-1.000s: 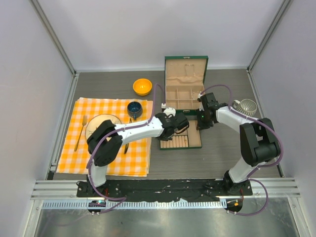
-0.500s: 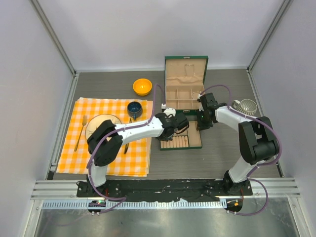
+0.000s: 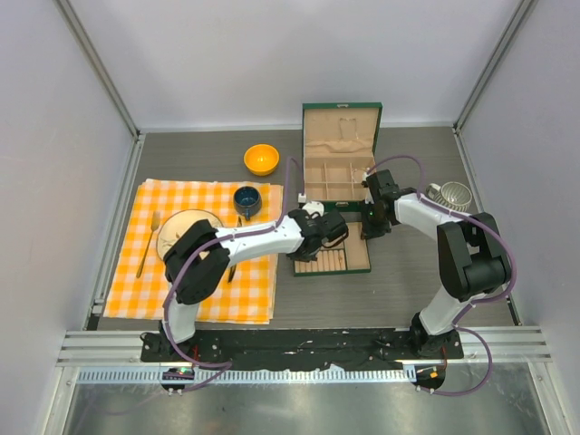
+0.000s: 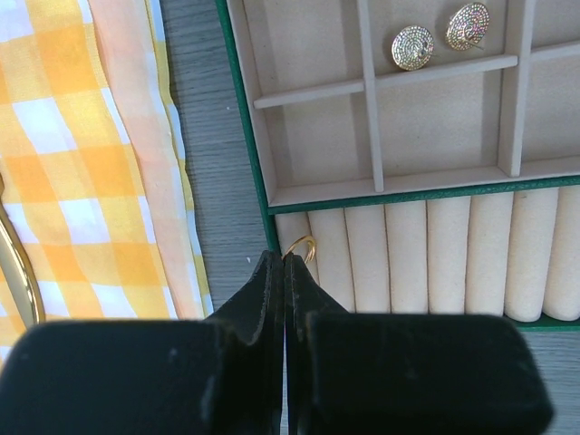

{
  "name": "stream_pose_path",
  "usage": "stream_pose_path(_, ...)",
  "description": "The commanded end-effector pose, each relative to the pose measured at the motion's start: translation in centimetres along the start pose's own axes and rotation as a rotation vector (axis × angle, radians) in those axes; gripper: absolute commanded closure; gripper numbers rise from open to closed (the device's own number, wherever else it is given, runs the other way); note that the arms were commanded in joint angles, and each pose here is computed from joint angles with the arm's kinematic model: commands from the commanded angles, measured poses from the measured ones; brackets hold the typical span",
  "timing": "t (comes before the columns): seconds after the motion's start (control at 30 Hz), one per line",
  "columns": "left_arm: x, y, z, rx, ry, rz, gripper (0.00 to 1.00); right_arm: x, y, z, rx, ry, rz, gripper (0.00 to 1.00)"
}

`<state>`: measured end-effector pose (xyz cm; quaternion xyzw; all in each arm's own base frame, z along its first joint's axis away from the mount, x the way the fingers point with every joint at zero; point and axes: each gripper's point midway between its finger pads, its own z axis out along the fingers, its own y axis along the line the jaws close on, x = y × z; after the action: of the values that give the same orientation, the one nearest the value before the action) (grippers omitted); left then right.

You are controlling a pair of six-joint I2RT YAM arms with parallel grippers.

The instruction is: Organize the mixed jewelry

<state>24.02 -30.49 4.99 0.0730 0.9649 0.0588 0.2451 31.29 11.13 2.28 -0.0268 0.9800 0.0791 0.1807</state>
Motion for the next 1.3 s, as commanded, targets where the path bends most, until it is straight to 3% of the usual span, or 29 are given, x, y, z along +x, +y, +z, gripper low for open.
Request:
stream_pose_path(0.0,0.1,-0.1,-0.2,-0.010,-0.004,-0.010,1.00,-2.0,0.8,0.0,-0.020,-0.063,0.007,0.97)
stream_pose_path(0.6,1.6,-1.6,-0.4,-0.005,0.009,0.025,1.00,-2.4,0.9,-0.6,-0.027,-0.088,0.004,0.96)
stream_pose_path(0.73,1.7,-1.9,-0.4,0.006,0.012,0.022,0.95,-2.6,0.9,-0.8,-0.029,-0.097,0.005,0.97)
stream_pose_path(0.93,1.2,-2.7,-0.7,0.028,0.008,0.015,0.78,-2.5,1.0,-0.7,-0.031,-0.093,0.005,0.97)
stream_pose_path(1.27,0.6,-3.0,-1.0,0.044,-0.011,0.024,0.76,-2.3,0.9,-0.6,-0.035,-0.092,0.005,0.97)
